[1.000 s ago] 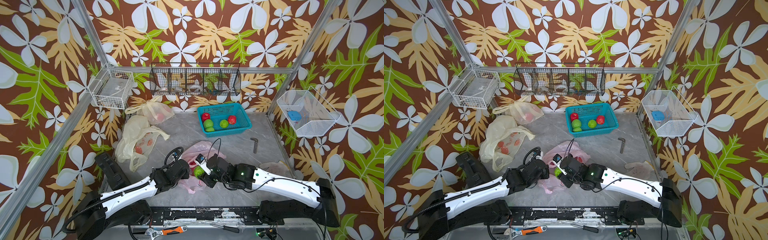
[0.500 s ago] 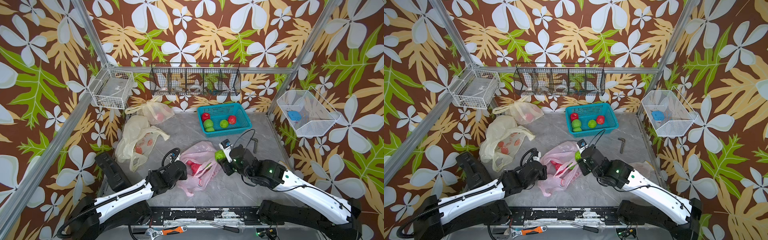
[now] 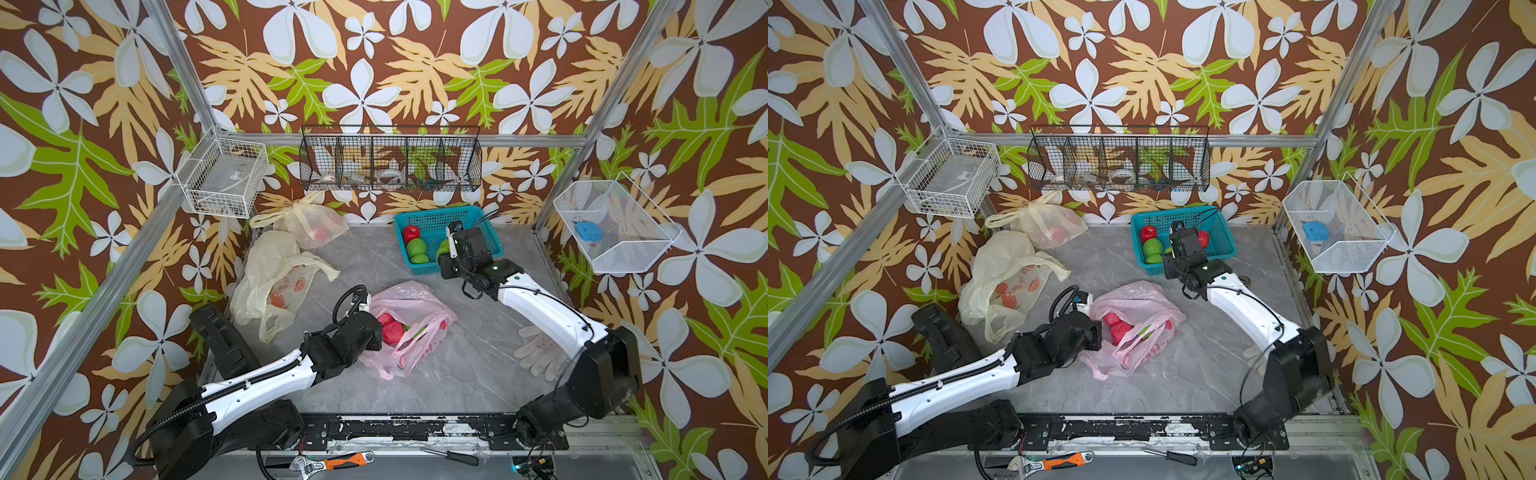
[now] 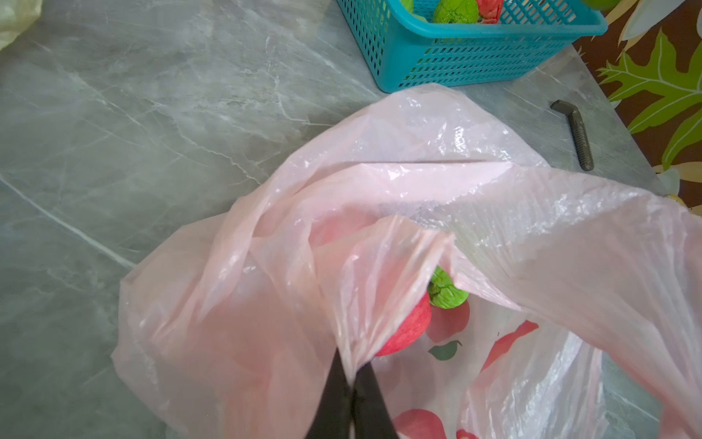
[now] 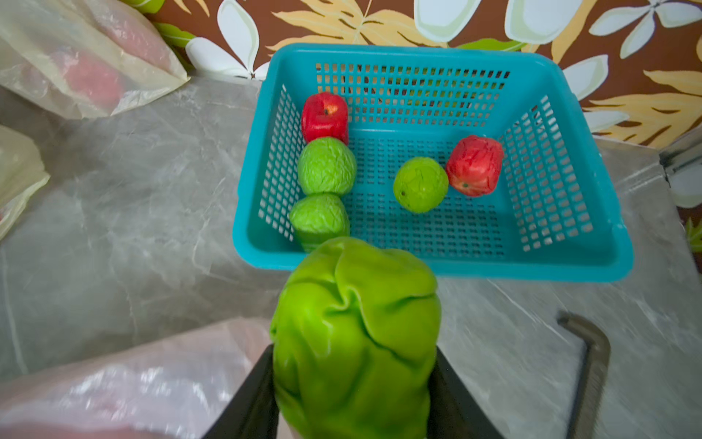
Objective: Untie the knot of a plastic bag & take out the apple
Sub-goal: Place the apple in the basket, then pick up the apple from the plastic bag.
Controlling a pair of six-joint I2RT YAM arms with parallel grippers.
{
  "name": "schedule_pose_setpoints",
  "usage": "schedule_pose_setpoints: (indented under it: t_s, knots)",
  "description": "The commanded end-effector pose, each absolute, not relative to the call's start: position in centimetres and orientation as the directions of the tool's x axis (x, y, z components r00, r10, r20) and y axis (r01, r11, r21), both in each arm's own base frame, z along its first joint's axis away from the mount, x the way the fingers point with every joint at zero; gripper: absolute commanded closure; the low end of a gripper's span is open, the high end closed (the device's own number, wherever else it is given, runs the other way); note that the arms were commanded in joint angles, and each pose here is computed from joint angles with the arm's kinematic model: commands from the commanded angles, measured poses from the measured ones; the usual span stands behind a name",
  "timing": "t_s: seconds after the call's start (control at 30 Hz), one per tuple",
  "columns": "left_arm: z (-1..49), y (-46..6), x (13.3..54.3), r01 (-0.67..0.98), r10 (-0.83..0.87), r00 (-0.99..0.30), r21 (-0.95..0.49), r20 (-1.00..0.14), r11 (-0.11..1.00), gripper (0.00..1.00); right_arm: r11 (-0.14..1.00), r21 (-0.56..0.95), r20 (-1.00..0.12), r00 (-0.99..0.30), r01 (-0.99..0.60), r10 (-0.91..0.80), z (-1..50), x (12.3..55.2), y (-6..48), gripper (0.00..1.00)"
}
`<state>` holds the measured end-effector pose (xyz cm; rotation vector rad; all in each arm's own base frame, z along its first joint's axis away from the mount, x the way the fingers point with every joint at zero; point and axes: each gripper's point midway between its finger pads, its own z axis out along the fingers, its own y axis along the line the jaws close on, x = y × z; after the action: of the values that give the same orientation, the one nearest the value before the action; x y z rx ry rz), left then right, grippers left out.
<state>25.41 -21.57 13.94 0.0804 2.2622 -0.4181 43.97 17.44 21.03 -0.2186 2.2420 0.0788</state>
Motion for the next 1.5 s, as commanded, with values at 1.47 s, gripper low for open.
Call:
schedule_pose_setpoints:
  t_s: [1.47]
  knots:
    - [13.4, -22.4, 29.2, 0.228, -0.128, -0.704, -0.393, -0.699, 0.891, 1.0, 0.798, 0.208, -0.801, -0.567, -0.565, -0.192, 22.0, 28.5, 33.8, 0.61]
